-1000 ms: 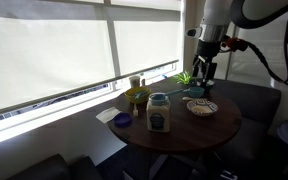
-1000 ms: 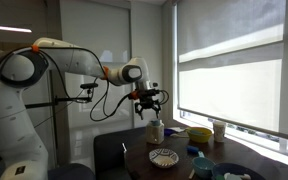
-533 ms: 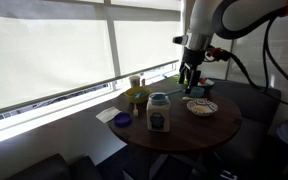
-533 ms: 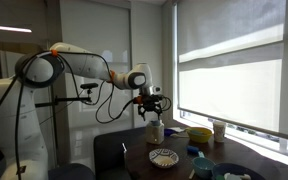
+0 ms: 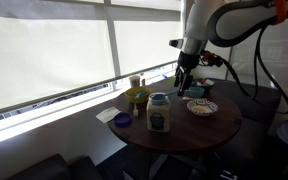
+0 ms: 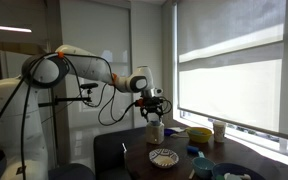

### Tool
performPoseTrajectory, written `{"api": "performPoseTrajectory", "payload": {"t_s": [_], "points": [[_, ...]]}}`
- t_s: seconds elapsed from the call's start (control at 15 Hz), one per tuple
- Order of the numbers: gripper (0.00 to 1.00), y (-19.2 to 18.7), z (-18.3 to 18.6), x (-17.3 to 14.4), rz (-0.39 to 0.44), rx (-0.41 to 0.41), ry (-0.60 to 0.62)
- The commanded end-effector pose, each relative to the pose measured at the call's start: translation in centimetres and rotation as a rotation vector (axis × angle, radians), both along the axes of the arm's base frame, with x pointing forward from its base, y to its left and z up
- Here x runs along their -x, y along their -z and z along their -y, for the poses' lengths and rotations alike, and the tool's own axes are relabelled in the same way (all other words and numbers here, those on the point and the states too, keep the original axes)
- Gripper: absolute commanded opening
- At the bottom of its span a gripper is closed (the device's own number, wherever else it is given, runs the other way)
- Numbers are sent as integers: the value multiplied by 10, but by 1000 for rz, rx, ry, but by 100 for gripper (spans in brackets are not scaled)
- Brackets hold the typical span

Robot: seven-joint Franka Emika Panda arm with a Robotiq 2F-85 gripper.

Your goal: Lift the soup ladle from the sugar jug and put it on the black bowl

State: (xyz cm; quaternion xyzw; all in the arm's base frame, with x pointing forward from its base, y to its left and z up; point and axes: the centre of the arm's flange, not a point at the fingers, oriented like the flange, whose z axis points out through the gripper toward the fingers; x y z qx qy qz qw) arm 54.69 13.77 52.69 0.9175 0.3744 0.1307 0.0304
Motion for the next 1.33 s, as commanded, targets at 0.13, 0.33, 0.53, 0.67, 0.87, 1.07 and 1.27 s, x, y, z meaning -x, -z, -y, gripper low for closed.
{"api": "performPoseTrajectory", "payload": {"t_s": [0.13, 0.33, 0.53, 0.67, 0.87, 1.07, 1.27], "points": [[41, 5, -7, -2, -86, -30, -10], [20, 5, -8, 1, -98, -40, -10], [2, -1, -11, 4, -78, -30, -17], [0, -4, -11, 4, -72, -29, -16], [1, -11, -12, 6, -55, -33, -19], [1, -17, -13, 6, -39, -29, -15], [1, -28, -13, 9, -8, -42, -18]]}}
